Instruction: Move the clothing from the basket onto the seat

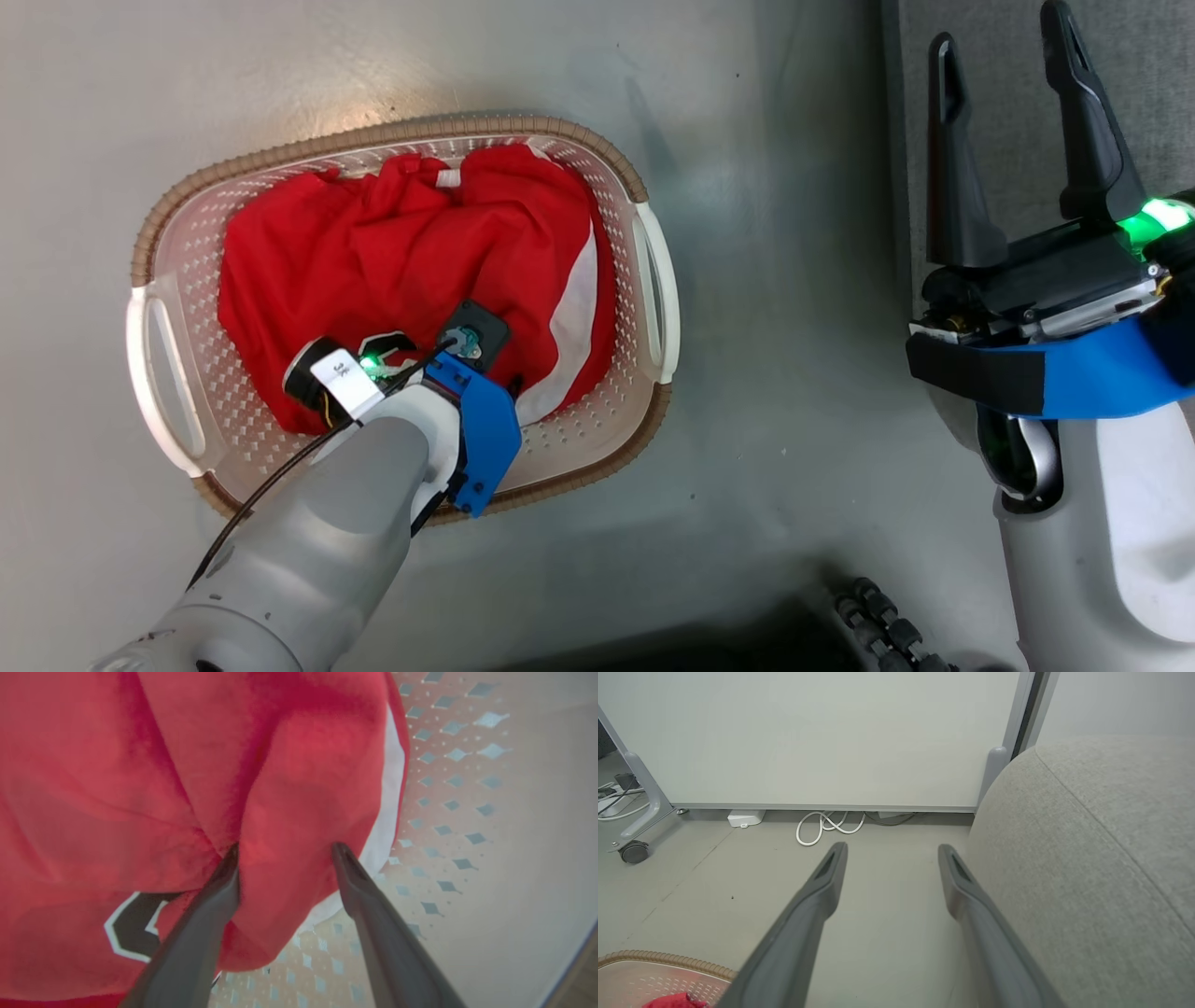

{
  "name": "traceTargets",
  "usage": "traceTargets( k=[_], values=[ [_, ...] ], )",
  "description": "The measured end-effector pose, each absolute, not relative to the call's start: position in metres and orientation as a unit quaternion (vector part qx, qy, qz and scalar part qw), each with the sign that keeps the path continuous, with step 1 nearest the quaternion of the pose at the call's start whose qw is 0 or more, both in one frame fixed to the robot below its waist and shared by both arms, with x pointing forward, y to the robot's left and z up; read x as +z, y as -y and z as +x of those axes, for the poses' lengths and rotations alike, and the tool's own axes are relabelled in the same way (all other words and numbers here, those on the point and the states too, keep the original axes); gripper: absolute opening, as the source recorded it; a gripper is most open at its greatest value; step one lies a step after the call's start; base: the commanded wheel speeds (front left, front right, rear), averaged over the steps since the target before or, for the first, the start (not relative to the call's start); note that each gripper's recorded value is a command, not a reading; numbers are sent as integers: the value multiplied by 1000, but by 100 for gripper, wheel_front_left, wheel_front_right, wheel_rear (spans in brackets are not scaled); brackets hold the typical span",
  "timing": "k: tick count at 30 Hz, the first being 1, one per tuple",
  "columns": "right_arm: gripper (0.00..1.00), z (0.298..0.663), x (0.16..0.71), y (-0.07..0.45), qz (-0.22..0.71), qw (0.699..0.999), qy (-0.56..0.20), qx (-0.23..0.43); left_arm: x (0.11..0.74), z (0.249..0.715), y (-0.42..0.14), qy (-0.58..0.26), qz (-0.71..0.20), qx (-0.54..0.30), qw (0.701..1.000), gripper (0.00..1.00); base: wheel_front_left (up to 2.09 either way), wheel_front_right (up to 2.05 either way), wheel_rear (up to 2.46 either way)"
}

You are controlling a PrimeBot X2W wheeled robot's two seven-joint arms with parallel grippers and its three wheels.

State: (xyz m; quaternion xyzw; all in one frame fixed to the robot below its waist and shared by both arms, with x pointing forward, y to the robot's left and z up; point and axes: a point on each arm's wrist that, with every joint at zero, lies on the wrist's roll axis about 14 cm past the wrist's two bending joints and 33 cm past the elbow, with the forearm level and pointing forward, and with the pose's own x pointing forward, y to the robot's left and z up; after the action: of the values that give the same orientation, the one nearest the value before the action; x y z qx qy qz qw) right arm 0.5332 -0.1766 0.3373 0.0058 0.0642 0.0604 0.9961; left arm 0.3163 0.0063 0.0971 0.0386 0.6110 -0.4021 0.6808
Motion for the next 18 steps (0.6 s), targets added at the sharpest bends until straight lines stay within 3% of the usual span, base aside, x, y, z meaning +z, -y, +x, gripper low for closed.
traceTargets(
  k=[7, 8, 9, 18],
  values=[
    [100, 532, 325, 178, 6, 995, -76, 60, 88, 314, 2, -613, 36, -416, 671, 100, 0, 0, 0],
    [100, 532, 324, 179, 6, 995, -76, 59, 87, 313, 4, -613, 36, -418, 669, 47, 0, 0, 0],
    [100, 532, 324, 180, 6, 995, -76, 57, 87, 312, 5, -613, 35, -420, 668, 2, 0, 0, 0],
    [100, 534, 329, 177, 10, 996, -70, 58, 96, 322, 11, -595, 37, -428, 680, 0, 0, 0, 0]
  ],
)
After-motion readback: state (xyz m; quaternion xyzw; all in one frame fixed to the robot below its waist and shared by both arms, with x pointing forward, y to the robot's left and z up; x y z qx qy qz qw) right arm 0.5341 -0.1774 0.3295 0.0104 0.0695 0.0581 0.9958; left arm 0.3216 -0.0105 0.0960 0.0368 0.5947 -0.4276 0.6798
